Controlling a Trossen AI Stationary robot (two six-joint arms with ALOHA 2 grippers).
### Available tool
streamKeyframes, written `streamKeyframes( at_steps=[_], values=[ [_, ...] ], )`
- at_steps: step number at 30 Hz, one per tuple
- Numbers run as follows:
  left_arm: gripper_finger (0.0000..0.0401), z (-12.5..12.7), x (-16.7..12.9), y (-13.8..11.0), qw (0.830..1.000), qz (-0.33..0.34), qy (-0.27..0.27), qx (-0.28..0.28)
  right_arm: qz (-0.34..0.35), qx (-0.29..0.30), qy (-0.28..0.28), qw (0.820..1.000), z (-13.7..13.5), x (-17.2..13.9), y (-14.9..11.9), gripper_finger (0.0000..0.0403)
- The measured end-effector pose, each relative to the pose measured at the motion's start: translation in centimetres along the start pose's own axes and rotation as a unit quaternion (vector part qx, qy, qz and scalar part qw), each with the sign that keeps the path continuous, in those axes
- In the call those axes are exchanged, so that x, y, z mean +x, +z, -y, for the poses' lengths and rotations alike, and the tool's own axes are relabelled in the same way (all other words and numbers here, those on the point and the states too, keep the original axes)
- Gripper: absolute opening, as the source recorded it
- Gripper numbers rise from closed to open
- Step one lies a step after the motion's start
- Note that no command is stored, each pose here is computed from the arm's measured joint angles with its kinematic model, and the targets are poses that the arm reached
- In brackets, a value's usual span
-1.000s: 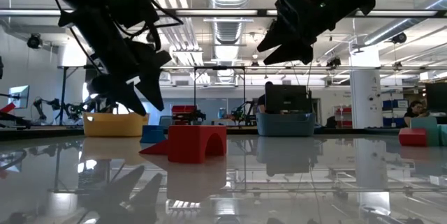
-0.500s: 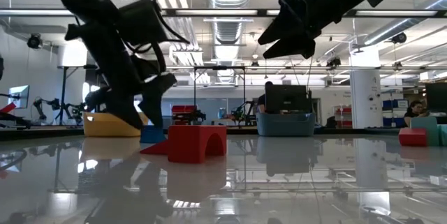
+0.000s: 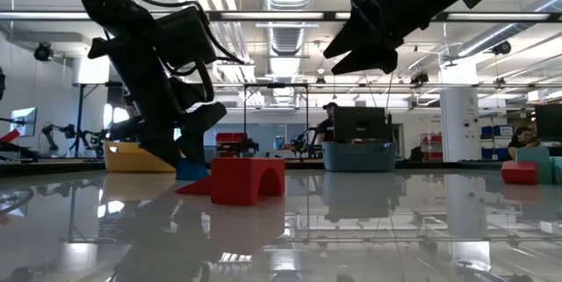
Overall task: Sort & place blocks by color
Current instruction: Put the top blue block into the yellow bin
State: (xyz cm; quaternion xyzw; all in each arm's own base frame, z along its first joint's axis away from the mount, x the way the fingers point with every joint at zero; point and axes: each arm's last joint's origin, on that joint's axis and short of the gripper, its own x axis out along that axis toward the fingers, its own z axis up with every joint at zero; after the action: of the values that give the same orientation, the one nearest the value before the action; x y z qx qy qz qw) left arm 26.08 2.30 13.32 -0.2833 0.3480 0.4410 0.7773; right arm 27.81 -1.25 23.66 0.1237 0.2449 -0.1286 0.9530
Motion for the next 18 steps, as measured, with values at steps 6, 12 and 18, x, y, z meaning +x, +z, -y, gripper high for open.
streamKeyframes(
  at_steps=[6,12,18],
  values=[
    [0.0119,0.0,0.0,0.0,1.0,0.007,0.003,0.0,-0.002,-0.002,0.0,1.0,0.0,0.0,-0.1,0.0254],
    [0.012,1.2,-0.7,0.4,0.997,0.05,-0.041,0.035,-0.001,-0.024,0.0,1.0,0.2,0.2,-0.7,0.0254],
    [0.0127,4.5,-3.7,0.5,0.963,0.139,-0.176,0.152,0.019,-0.079,0.022,0.996,-0.1,0.4,-2.7,0.0254]
  ],
)
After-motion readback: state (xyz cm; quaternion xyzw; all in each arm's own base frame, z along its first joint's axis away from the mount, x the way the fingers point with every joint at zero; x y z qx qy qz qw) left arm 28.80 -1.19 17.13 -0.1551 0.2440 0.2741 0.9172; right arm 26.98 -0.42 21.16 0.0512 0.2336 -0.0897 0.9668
